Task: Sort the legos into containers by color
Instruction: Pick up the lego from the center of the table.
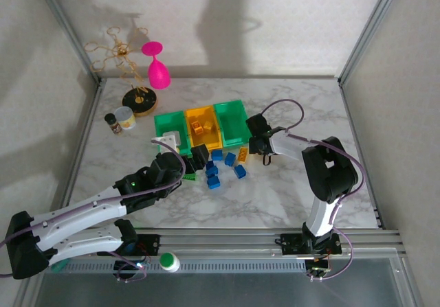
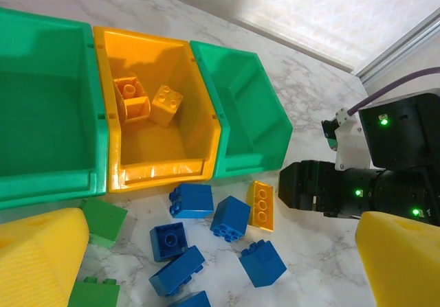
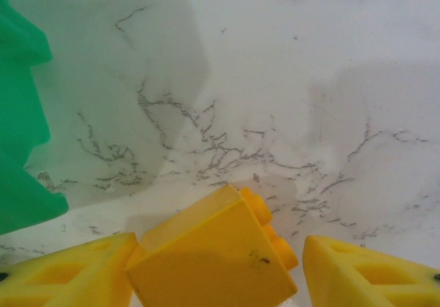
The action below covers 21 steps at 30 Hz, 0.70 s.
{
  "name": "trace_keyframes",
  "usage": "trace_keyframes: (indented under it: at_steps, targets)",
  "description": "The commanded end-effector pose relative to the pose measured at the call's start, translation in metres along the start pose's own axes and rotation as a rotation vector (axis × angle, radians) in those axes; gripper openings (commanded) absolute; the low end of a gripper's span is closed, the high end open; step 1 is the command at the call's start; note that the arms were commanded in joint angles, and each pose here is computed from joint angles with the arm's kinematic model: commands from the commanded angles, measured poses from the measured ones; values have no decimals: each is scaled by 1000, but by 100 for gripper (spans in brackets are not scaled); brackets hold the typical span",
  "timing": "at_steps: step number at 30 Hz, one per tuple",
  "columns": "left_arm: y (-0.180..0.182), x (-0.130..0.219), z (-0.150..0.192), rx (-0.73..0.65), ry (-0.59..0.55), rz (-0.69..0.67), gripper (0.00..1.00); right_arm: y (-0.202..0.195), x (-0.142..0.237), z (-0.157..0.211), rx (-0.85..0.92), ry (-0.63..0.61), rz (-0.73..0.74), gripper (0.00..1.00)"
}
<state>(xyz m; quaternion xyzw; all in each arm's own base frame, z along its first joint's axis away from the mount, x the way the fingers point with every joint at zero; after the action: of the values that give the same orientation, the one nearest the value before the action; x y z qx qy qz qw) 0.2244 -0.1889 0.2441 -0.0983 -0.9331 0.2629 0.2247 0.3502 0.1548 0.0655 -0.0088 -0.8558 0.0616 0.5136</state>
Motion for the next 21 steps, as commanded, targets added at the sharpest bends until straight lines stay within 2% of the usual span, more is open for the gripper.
trace_keyframes:
  at_steps: [1,12,21]
  targets:
    - [-4,2,-7,-20,-23,-11,100,3,-2,-4,14,0,-18,62]
    - [-2,2,-8,-24,-27,-20,100,0,8,-9,8,-21,-21,51]
    - [0,8,-17,-21,-54,-23,100,-3,51,-25,-18,-92,-27,48]
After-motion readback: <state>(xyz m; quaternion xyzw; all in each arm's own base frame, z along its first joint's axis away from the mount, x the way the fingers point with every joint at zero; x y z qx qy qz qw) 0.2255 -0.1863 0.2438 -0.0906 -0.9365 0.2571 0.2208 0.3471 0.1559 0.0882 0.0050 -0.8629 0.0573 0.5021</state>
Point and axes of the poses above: each hand's point on the last joint's axis, 136 mm out from that joint toward the fingers, its own x axis back along the fingers, its own y axis along the line the jaws close on, z = x × y, the point moved 4 cm from there along x, back along the fingers, and after that the axes turned 3 degrees about x, right-handed, at the moved point
